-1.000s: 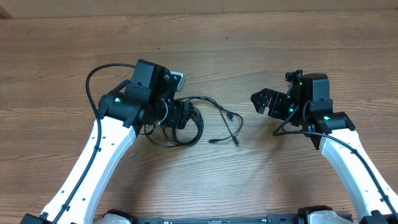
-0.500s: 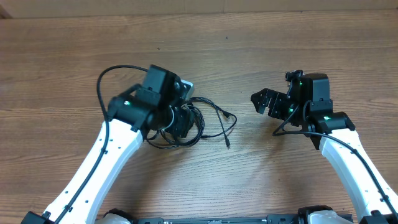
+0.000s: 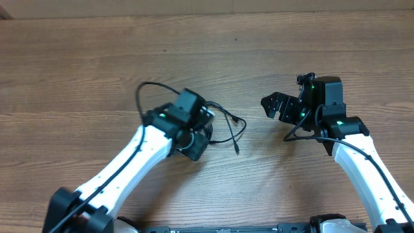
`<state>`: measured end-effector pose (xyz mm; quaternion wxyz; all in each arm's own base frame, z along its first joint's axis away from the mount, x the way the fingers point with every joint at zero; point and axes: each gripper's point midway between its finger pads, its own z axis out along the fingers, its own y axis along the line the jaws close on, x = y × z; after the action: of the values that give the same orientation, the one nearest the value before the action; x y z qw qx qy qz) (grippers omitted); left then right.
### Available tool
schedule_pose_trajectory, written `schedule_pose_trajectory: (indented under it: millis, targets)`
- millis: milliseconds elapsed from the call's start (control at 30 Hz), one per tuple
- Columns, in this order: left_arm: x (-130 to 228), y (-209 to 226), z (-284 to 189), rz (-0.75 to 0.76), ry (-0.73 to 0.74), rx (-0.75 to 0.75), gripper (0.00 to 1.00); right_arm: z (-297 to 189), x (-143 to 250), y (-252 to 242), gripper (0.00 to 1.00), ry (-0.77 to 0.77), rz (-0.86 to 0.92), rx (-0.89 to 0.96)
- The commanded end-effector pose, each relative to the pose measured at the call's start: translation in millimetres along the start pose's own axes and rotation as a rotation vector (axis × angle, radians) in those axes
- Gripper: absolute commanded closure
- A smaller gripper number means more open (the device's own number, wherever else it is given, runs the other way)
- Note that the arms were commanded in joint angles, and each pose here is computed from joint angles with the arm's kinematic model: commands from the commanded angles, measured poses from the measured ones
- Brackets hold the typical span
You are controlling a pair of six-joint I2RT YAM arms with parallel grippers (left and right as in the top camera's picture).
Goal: Untangle cables
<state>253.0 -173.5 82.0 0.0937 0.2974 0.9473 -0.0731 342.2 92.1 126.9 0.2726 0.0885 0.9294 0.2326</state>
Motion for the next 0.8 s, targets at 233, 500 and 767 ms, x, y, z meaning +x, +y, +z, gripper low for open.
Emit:
schedule_pose_trajectory:
  millis: [233, 500, 767]
  targets:
    - [7.9, -2.4, 63.0, 0.201, 0.146, -0.129, 0.36, -1.5, -4.8, 2.5, 0.0, -0.009, -0.001, -0.008]
    - [17.5, -0.5, 88.8, 0.202, 0.214, -0.126, 0.42, -1.5, -4.7, 2.4, 0.0, -0.008, -0.001, -0.008]
    - [5.9, -3.4, 91.2, 0.202, 0.165, -0.114, 0.62, -1.5, -3.9, 2.1, 0.0, -0.005, 0.0, -0.007]
